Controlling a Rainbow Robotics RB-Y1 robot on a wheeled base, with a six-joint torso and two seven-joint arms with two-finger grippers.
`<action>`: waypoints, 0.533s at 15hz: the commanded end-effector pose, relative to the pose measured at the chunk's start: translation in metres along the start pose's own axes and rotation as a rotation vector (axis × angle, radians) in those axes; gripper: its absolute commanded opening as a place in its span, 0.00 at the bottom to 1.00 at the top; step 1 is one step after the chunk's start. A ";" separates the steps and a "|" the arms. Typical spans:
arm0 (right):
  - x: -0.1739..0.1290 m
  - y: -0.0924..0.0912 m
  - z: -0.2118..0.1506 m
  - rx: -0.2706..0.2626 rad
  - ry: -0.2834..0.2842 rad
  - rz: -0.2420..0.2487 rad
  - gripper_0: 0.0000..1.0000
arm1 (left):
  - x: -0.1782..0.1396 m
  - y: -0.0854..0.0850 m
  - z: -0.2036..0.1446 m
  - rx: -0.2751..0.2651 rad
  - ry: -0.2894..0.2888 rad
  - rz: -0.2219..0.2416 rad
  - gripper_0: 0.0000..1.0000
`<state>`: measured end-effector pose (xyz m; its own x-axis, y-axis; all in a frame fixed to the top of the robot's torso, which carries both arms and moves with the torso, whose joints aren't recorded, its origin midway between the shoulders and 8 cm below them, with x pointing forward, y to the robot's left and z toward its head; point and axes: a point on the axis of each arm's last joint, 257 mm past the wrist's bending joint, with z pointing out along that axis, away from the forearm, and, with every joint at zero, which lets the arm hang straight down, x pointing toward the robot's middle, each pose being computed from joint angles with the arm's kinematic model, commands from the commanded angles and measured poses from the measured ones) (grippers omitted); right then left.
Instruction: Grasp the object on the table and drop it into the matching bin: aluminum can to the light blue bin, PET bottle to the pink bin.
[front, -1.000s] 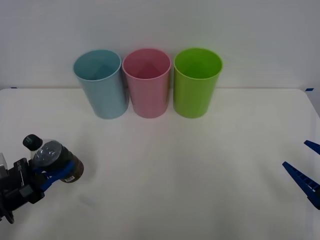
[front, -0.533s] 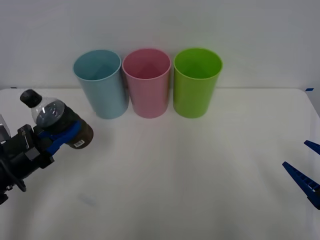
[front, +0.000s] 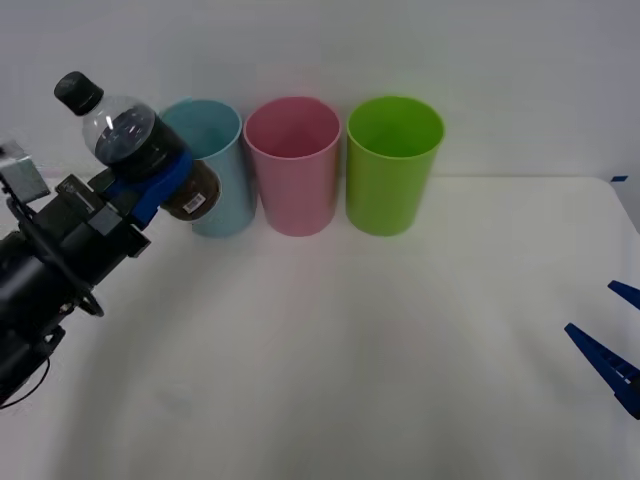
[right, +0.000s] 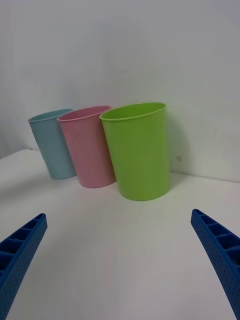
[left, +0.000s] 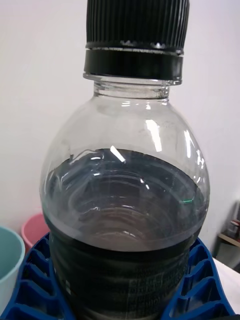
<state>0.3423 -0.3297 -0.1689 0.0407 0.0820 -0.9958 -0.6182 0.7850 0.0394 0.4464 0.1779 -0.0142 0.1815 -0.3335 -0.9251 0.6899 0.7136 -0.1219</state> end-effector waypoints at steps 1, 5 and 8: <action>0.000 0.000 0.000 0.000 0.000 0.000 1.00 | 0.000 -0.002 0.033 -0.044 -0.020 0.023 0.00; 0.000 0.000 0.000 0.000 0.000 0.000 1.00 | 0.005 0.008 0.078 -0.063 -0.026 0.028 0.00; 0.000 0.000 0.000 0.000 0.000 0.000 1.00 | 0.014 0.016 0.114 -0.065 -0.015 0.018 0.00</action>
<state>0.3423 -0.3297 -0.1689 0.0406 0.0821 -0.9958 -0.6182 0.7850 0.0395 0.5330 0.1189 0.0129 0.2103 -0.3310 -0.9199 0.6394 0.7584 -0.1267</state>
